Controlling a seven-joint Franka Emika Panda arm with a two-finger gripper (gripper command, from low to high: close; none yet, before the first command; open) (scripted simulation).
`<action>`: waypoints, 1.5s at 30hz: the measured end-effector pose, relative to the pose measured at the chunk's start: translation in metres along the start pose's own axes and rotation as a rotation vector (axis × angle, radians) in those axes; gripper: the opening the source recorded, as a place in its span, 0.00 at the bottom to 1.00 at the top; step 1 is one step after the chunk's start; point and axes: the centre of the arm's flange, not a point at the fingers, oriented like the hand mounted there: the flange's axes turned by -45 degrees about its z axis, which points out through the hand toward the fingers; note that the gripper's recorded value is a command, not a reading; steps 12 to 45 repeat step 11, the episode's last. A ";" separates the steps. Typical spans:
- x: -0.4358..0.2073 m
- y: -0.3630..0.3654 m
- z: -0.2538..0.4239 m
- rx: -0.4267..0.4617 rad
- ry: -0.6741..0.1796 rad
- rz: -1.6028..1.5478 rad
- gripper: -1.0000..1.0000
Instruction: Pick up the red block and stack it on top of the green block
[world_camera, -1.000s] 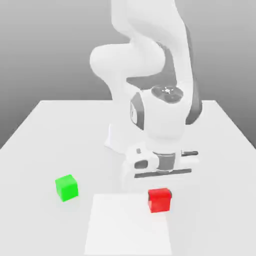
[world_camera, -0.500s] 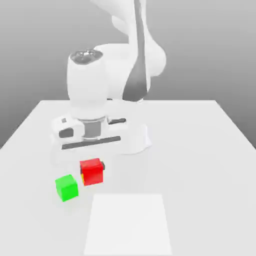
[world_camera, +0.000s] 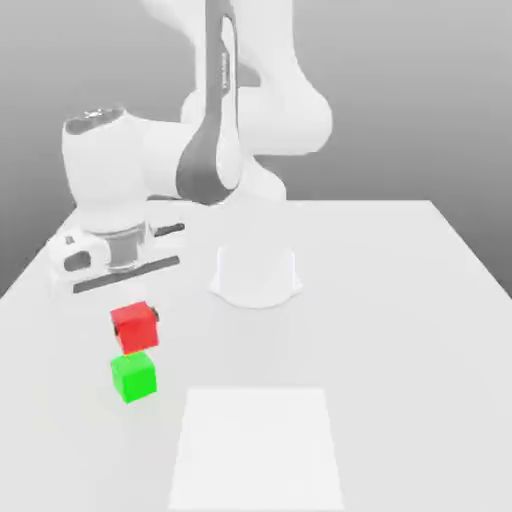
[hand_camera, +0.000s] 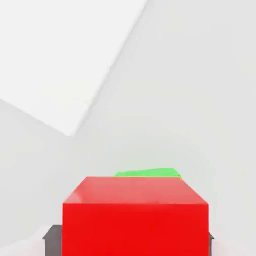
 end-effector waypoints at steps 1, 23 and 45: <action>0.000 0.000 0.003 0.004 0.000 0.000 0.00; -0.001 -0.001 0.027 0.014 -0.009 0.001 0.00; -0.001 -0.001 0.027 0.014 -0.009 0.001 0.00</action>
